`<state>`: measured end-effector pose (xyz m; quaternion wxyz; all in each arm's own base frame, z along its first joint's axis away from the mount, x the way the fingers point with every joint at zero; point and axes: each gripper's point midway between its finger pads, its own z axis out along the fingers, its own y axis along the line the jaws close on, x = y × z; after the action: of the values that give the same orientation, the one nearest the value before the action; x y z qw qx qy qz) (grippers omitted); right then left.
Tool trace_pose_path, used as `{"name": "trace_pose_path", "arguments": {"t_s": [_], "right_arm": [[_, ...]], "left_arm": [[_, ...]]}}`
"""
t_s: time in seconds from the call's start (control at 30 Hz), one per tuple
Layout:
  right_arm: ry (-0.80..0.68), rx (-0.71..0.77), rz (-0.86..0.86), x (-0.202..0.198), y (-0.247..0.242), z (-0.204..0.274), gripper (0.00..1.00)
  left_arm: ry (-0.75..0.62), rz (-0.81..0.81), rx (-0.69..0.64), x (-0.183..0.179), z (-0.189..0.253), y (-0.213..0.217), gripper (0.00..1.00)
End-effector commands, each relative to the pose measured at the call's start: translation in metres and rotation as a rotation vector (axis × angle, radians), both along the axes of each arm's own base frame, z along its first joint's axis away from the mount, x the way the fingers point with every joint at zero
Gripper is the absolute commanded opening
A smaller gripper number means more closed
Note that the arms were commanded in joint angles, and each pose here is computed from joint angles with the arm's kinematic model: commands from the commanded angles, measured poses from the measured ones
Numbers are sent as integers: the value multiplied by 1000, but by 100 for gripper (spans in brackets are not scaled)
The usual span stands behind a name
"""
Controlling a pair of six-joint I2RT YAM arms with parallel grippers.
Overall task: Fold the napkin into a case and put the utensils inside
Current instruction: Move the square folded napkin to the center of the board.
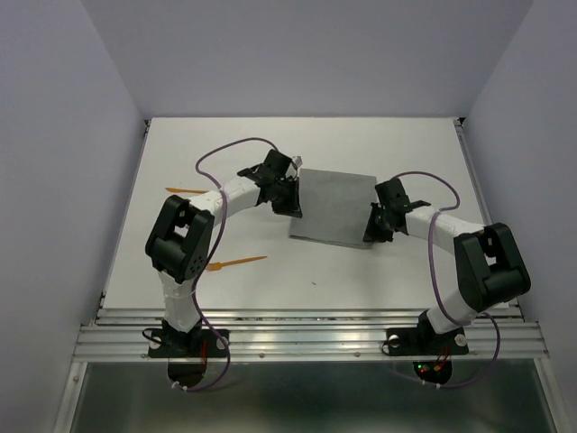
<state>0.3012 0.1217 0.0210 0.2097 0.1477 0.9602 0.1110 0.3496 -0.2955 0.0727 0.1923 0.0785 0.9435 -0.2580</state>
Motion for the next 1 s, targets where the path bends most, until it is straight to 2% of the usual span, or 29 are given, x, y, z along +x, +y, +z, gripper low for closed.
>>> {"name": "trace_pose_path", "arguments": {"t_s": [0.0,0.17,0.37,0.53,0.7,0.97], "right_arm": [[-40,-41,-17,11,-7,8,11],[-36,-50,-19,13,-8,8,11],[-44,-71,-39,9,-14,14,11],[-119,-84,-72,15,-20,39,15],[-155,-65,-96,17,-20,54,27],[-103,-46,-113,3,-22,43,27]], "left_arm": [[4,-39,-24,-21,-6,3,0],[48,-48,-1,-33,-32,7,0],[89,-20,88,-36,-61,21,0],[100,-14,129,-49,-64,35,0],[115,-28,107,-67,-59,35,0],[138,-80,94,-102,-58,21,0]]}}
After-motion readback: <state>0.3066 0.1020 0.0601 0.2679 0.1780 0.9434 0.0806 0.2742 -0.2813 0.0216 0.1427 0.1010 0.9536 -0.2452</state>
